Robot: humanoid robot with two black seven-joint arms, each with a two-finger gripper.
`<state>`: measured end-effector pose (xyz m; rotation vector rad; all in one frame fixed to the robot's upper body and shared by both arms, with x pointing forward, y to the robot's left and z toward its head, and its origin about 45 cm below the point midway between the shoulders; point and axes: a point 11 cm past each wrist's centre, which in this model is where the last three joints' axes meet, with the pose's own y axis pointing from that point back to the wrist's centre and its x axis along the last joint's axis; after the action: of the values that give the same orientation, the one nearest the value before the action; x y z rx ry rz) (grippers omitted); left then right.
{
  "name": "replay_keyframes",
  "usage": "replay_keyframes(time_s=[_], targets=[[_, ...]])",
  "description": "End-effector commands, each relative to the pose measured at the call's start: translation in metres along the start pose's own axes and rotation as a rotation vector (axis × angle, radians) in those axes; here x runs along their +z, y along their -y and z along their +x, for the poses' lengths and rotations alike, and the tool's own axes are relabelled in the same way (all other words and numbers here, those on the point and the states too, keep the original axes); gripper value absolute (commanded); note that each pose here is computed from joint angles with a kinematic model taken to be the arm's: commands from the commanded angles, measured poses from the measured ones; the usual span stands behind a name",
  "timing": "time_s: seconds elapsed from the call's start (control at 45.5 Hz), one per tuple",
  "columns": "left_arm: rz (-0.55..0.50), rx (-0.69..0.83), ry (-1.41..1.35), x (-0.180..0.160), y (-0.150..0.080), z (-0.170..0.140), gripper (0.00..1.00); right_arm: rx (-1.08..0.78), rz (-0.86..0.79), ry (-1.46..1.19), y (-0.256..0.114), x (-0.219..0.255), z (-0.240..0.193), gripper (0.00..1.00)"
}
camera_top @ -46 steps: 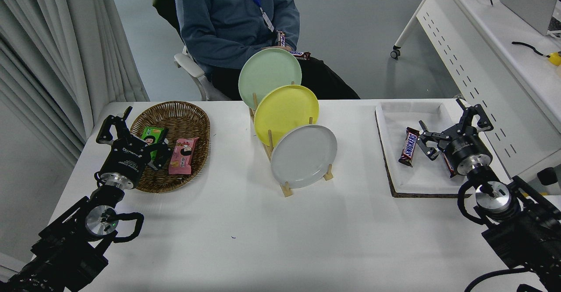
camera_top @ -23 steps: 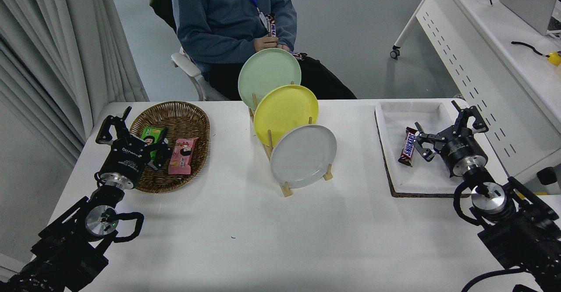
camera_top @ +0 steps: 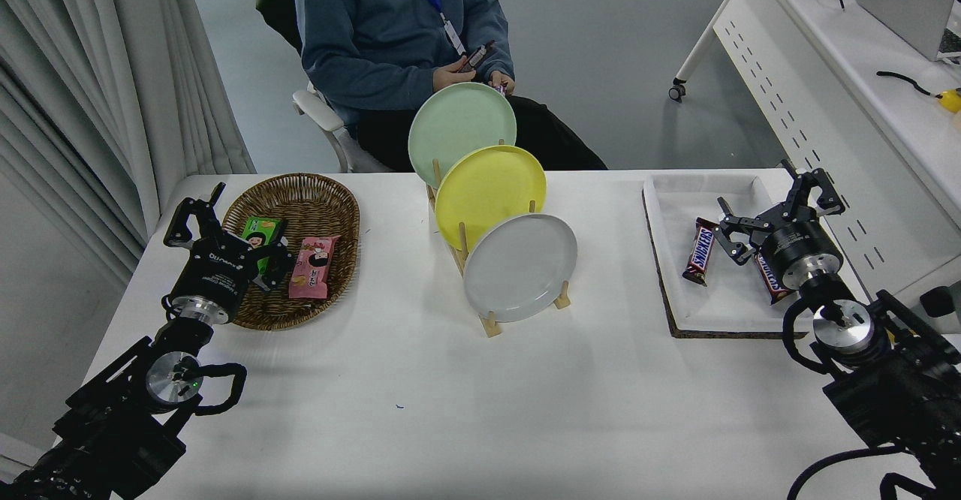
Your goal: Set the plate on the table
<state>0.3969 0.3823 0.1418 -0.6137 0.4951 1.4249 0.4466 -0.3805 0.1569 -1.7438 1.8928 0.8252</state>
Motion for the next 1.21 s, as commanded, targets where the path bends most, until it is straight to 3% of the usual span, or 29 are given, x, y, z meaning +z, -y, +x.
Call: replay_keyframes(time_s=[0.0, 0.44, 0.703, 0.989, 1.187], targets=[[0.000, 0.001, 0.001, 0.000, 0.000, 0.000, 1.00, 0.010, -0.027, -0.045, 0.000, 0.000, 0.003, 1.00], [0.000, -0.001, 0.000, 0.000, 0.000, 0.000, 1.00, -0.097, -0.101, -0.348, 0.019, -0.034, -0.032, 1.00], [0.000, -0.001, 0.000, 0.000, 0.000, 0.000, 1.00, -0.284, -0.350, -0.754, 0.008, -0.028, -0.058, 1.00], [0.000, 0.001, 0.001, 0.000, 0.000, 0.000, 1.00, -0.427, -0.369, -0.710, -0.007, -0.062, -0.105, 1.00], [0.000, 0.001, 0.001, 0.000, 0.000, 0.000, 1.00, -0.436, -0.459, -0.652, -0.017, -0.043, -0.117, 1.00]])
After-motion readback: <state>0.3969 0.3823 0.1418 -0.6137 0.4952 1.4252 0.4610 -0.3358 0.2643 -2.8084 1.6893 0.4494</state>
